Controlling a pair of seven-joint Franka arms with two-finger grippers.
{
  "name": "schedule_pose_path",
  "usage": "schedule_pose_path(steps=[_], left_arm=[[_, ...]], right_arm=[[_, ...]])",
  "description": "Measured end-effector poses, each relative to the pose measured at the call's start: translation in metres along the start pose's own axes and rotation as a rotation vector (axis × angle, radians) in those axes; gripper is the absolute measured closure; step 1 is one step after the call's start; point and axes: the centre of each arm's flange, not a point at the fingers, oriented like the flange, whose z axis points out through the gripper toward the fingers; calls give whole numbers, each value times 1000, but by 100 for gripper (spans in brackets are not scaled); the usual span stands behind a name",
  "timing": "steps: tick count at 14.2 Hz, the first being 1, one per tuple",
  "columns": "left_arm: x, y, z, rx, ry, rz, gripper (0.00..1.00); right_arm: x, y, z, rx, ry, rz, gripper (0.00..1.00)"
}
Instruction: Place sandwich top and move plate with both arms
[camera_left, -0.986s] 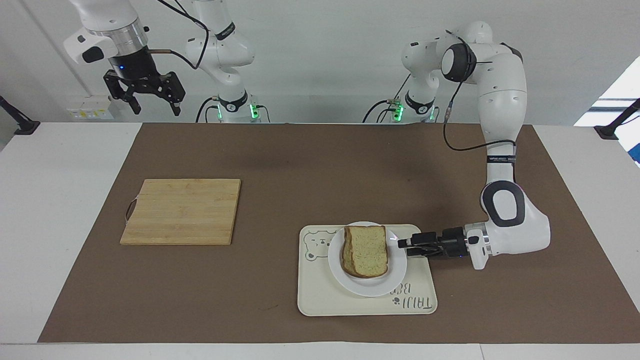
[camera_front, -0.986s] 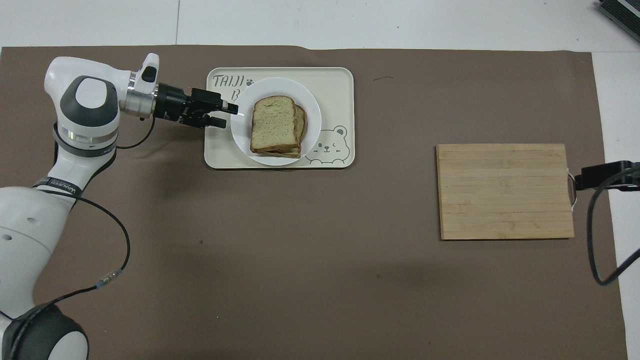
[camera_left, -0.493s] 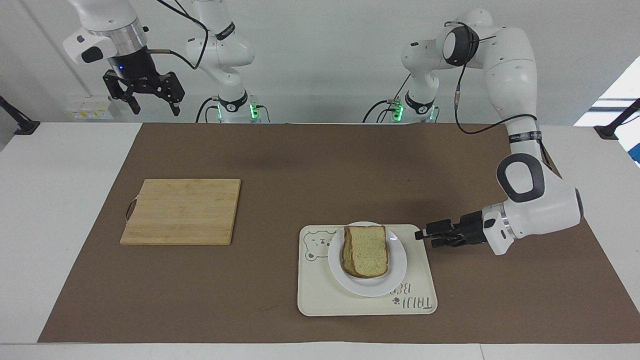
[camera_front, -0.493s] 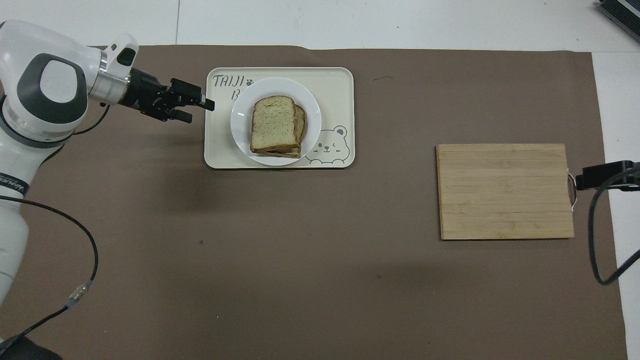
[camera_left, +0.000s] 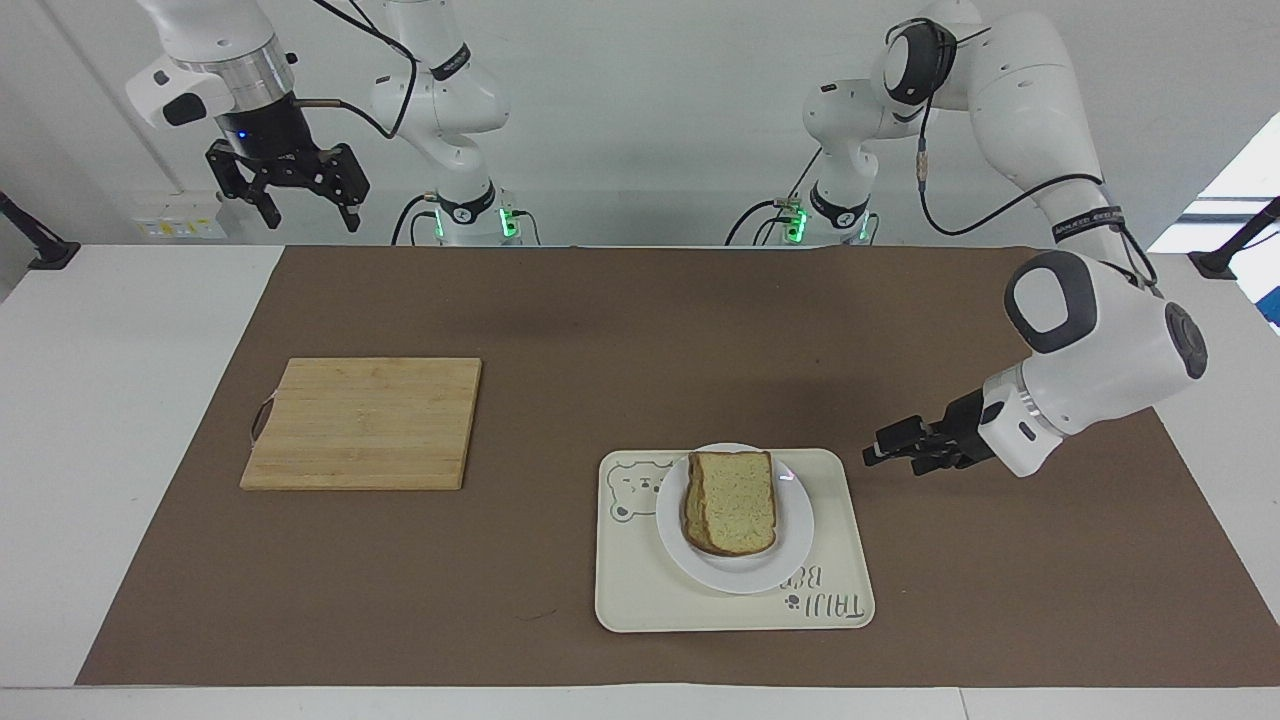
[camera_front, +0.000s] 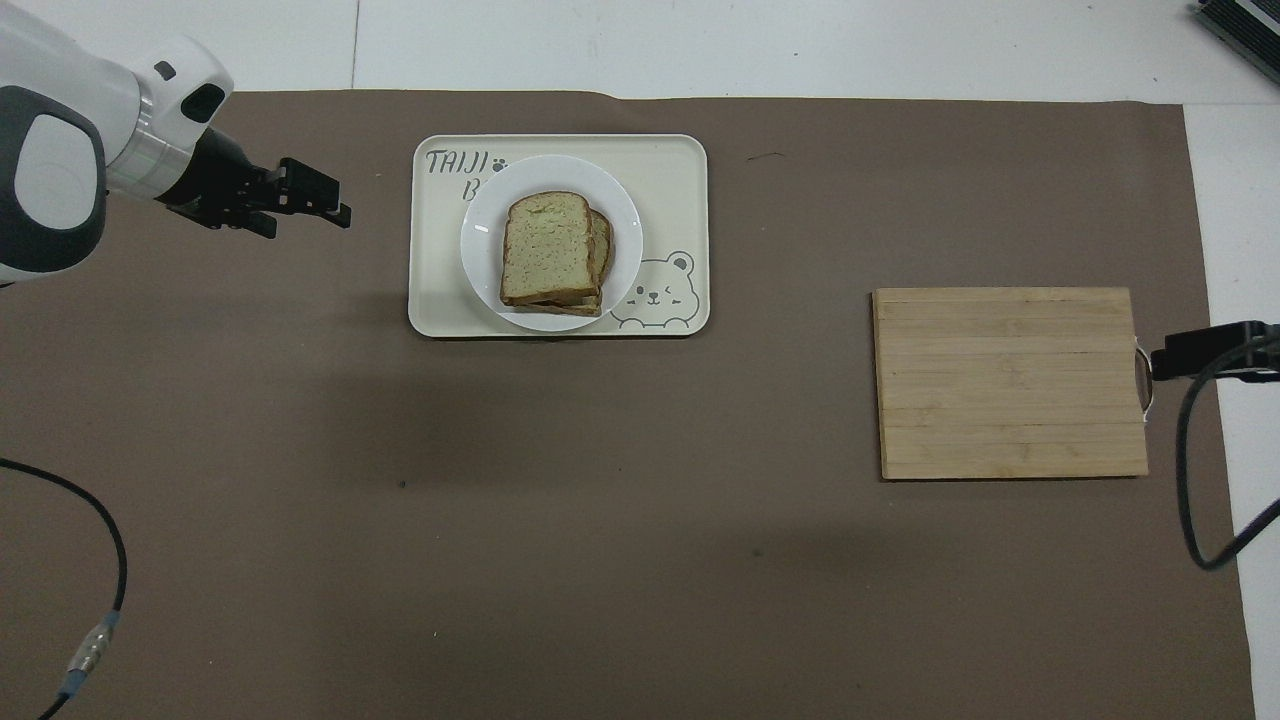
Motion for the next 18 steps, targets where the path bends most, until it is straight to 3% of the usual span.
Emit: schedule_pose_path(steps=[4, 14, 18], left_arm=[[-37, 1, -32, 136, 62, -19, 0], [-113, 23, -121, 167, 79, -27, 0], [-140, 34, -157, 176, 43, -23, 0]], right_arm=[[0, 0, 0, 0, 0, 0, 0], [0, 0, 0, 0, 0, 0, 0], [0, 0, 0, 0, 0, 0, 0]])
